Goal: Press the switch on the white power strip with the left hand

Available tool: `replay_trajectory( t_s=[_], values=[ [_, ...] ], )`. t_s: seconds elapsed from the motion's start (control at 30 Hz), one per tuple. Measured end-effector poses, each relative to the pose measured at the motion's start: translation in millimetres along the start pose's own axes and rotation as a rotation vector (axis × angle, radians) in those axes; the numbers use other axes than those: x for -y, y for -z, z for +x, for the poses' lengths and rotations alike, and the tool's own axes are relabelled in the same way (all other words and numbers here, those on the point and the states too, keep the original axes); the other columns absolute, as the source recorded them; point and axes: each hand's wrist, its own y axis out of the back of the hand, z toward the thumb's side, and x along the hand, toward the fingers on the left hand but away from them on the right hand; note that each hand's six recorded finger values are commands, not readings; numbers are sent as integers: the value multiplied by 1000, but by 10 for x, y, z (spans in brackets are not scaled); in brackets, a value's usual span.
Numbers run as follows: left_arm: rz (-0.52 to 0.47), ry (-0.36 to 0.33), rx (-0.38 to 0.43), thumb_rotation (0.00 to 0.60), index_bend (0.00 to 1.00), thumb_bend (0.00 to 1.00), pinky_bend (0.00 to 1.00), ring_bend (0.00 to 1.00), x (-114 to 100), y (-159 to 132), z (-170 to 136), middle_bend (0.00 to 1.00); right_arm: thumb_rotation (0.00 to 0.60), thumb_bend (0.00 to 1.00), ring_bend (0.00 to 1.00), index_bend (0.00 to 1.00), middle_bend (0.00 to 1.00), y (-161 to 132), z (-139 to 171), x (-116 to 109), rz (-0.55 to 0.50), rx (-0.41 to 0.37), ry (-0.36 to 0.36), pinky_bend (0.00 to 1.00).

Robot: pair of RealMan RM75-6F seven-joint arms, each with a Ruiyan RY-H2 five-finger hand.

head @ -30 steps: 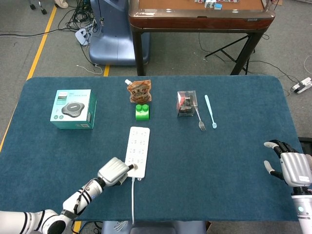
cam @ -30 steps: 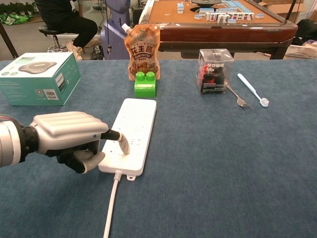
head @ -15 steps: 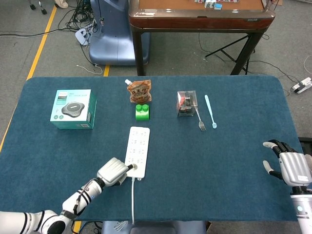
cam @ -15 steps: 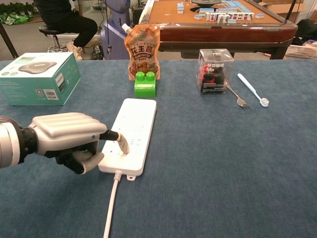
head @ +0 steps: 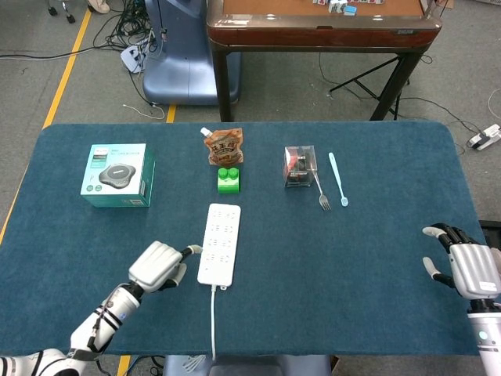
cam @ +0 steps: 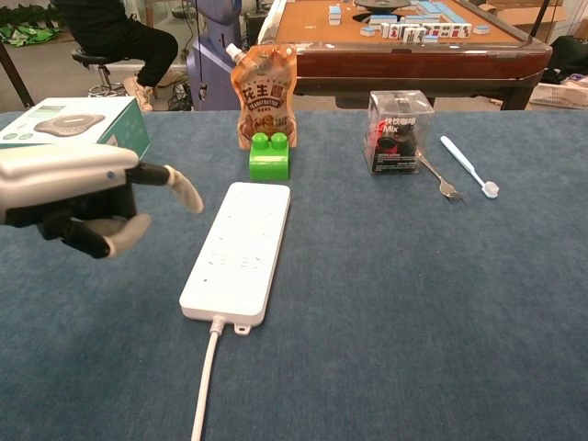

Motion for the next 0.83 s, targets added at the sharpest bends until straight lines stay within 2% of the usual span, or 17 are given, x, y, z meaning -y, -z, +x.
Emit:
replay_trajectory(
  t_s=[0.1, 0.27, 0.4, 0.6, 0.73, 0.83],
  values=[
    [-31, -49, -68, 600, 277, 661, 939, 761, -75, 181, -117, 754, 600, 277, 251, 292, 262, -3, 6, -7, 1, -4, 0, 450],
    [-75, -141, -210, 600, 300, 661, 643, 518, -148, 541, -412, 565, 600, 278, 251, 292, 262, -27, 13, -13, 2, -15, 0, 450],
    [-72, -188, -310, 600, 364, 661, 490, 410, -164, 789, -661, 478, 600, 278, 251, 292, 262, -69, 22, -25, 8, -32, 1, 450],
    [-34, -240, -461, 600, 427, 661, 461, 394, -159, 1091, -1037, 470, 600, 278, 251, 292, 262, -92, 56, -58, 10, -37, 7, 450],
    [12, -227, -560, 600, 458, 660, 461, 394, -72, 1249, -1289, 470, 600, 278, 251, 292, 262, -76, 81, -76, 7, -29, 12, 450],
    [37, -216, -592, 600, 464, 660, 460, 394, 6, 1327, -1389, 471, 600, 277, 251, 293, 262, -88, 98, -85, 2, -31, 15, 450]
  ],
)
